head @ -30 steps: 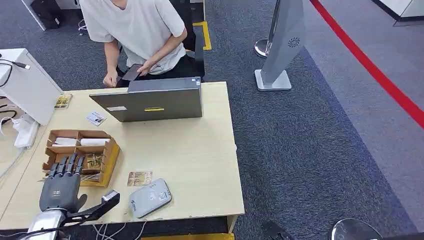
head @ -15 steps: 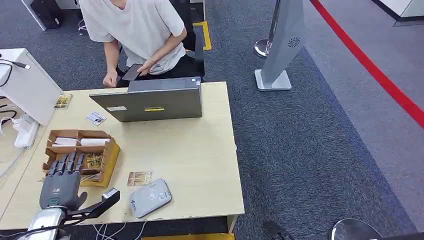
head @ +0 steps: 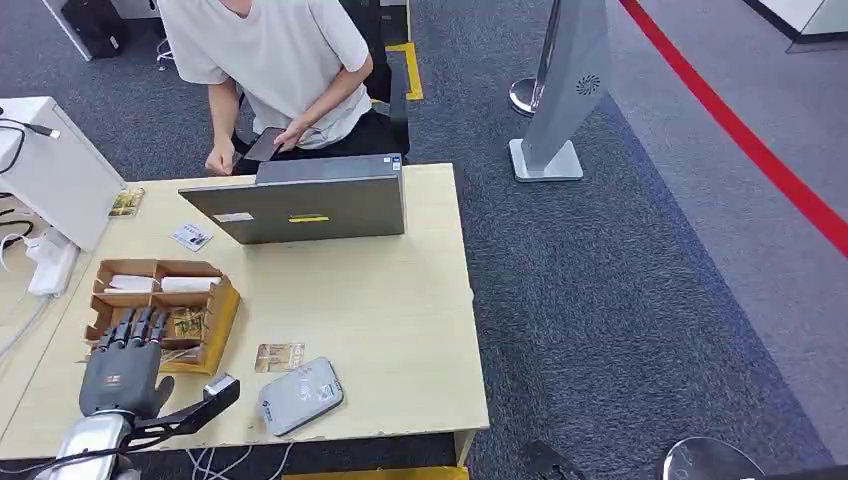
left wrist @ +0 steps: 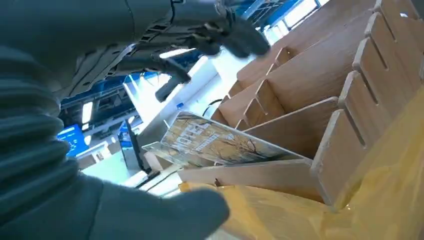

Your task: Pass the card to the sensor for recognition and then transmit it.

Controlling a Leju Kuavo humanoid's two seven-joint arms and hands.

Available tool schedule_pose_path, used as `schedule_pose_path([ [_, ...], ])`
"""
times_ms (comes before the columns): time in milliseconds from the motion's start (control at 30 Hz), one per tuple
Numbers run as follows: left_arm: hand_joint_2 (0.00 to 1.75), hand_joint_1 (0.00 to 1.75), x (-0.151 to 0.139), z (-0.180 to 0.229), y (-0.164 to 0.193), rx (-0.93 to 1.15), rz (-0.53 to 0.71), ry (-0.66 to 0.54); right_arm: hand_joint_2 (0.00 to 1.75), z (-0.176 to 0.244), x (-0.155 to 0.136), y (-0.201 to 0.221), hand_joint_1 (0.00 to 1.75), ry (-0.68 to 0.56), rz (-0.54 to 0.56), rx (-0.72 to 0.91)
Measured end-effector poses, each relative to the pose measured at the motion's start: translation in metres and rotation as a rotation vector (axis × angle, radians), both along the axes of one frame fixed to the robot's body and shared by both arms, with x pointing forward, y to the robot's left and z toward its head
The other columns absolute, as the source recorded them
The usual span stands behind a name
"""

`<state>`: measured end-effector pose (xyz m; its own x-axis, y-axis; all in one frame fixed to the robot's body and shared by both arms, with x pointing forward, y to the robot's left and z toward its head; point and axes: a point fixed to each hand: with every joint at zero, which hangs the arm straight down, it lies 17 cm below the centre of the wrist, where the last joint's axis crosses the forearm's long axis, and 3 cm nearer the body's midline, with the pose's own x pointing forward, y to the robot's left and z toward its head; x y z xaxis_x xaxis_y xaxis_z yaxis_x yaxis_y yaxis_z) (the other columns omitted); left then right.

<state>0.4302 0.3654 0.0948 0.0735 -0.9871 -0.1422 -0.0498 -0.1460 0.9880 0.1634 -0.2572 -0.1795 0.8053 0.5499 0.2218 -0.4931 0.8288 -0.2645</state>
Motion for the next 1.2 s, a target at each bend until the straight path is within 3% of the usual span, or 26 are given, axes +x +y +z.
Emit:
schedule_pose_path([
  [900,1.75,1.75,0.006,0.006,-0.003,-0.02,-0.005,-0.013,1.75,0.003,0.001,0.0,0.0,-0.004,0.001,-0.006],
  [1200,1.75,1.75,0.052,0.075,-0.03,-0.013,-0.049,-0.149,1.75,0.004,0.018,0.012,0.0,-0.034,0.017,0.013],
])
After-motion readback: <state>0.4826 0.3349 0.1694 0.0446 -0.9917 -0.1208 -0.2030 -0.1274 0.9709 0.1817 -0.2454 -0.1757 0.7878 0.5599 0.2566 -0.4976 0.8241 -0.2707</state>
